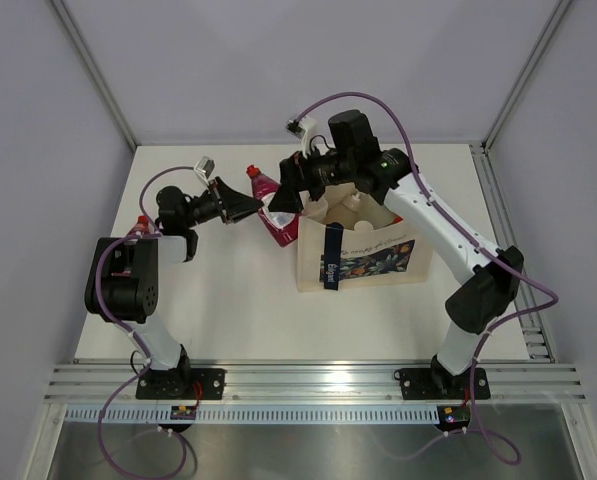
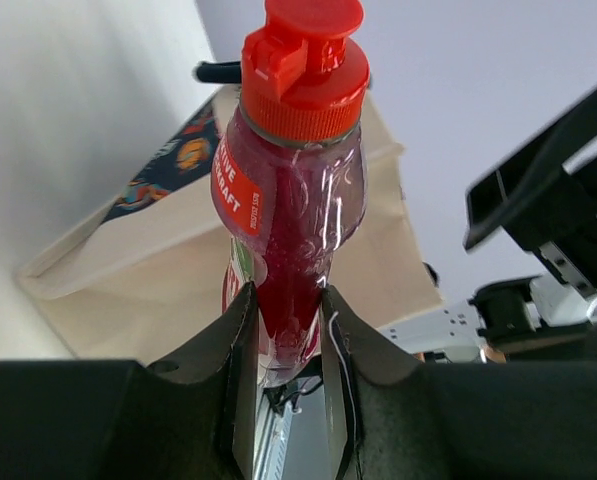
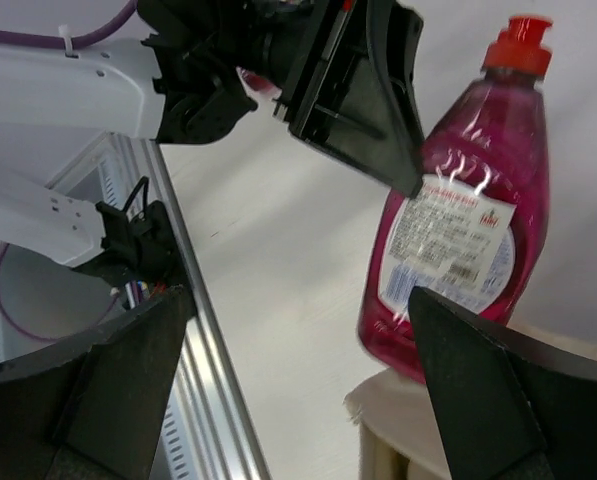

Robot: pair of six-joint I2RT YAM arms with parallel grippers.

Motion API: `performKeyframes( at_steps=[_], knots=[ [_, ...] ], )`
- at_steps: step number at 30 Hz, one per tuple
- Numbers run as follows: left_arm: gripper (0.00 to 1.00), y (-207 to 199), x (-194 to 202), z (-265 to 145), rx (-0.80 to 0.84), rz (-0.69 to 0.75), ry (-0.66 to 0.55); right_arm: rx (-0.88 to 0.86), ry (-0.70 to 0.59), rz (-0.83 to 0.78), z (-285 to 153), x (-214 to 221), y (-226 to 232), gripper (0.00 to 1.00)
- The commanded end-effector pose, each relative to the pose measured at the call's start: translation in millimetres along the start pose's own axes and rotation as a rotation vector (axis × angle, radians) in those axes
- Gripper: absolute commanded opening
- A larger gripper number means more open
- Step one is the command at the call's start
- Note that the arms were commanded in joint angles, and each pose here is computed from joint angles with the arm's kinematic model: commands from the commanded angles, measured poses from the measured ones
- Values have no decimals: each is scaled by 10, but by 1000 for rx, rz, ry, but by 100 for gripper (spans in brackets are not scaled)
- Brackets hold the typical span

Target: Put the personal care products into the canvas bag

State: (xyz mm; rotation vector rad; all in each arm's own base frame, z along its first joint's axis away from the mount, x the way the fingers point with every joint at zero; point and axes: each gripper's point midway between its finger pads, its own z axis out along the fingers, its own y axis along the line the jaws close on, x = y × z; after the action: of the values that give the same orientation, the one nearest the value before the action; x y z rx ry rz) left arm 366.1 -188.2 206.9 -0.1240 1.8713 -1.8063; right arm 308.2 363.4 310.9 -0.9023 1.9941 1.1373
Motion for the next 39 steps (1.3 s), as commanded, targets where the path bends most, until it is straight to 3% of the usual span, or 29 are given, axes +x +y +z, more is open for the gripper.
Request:
performKeyframes(
  at_steps=[1, 4, 11, 19, 24, 27, 28, 30, 33, 34, 35, 37, 38, 39],
  knots=[
    [0, -674, -47, -63, 192, 205, 9, -69, -35, -279, -57, -265, 85, 100],
    [0, -843, -109, -100, 251, 236, -10, -79, -85, -383, -126, -526, 19, 99],
    [0, -1270, -274, -89, 330, 327, -43, 23, -88, -157, -81, -734, -684, 100],
    [0, -1569, -374, -94, 382, 349, -66, -52, -5, 66, 152, -340, -683, 99],
    [0, -1694, -416, -101, 420, 347, -80, -180, 3, 126, 249, -300, -451, 100],
    [0, -1778, -425, -95, 437, 352, -82, -275, -14, 120, 330, -353, -293, 89],
    [0, -1797, -418, -85, 441, 352, -81, -347, -35, 135, 346, -420, -202, 73],
    [0, -1827, -393, -77, 444, 350, -76, -401, -46, 197, 343, -492, -113, 59],
    [0, -1833, -350, -58, 435, 338, -62, -505, -89, 167, 318, -624, 14, 43],
    [0, -1856, -333, -63, 435, 342, -60, -540, -62, 236, 309, -596, 53, 37],
    [0, -1857, -317, -49, 428, 332, -51, -578, -107, 175, 261, -705, 121, 31],
    [0, -1872, -300, -31, 421, 338, -44, -619, -96, 225, 205, -714, 187, 26],
    [1, -1900, -282, -12, 414, 327, -36, -647, -134, 170, 153, -793, 248, 21],
    [7, -1899, -280, 3, 405, 339, -35, -665, -131, 204, 105, -822, 292, 2]
  ],
)
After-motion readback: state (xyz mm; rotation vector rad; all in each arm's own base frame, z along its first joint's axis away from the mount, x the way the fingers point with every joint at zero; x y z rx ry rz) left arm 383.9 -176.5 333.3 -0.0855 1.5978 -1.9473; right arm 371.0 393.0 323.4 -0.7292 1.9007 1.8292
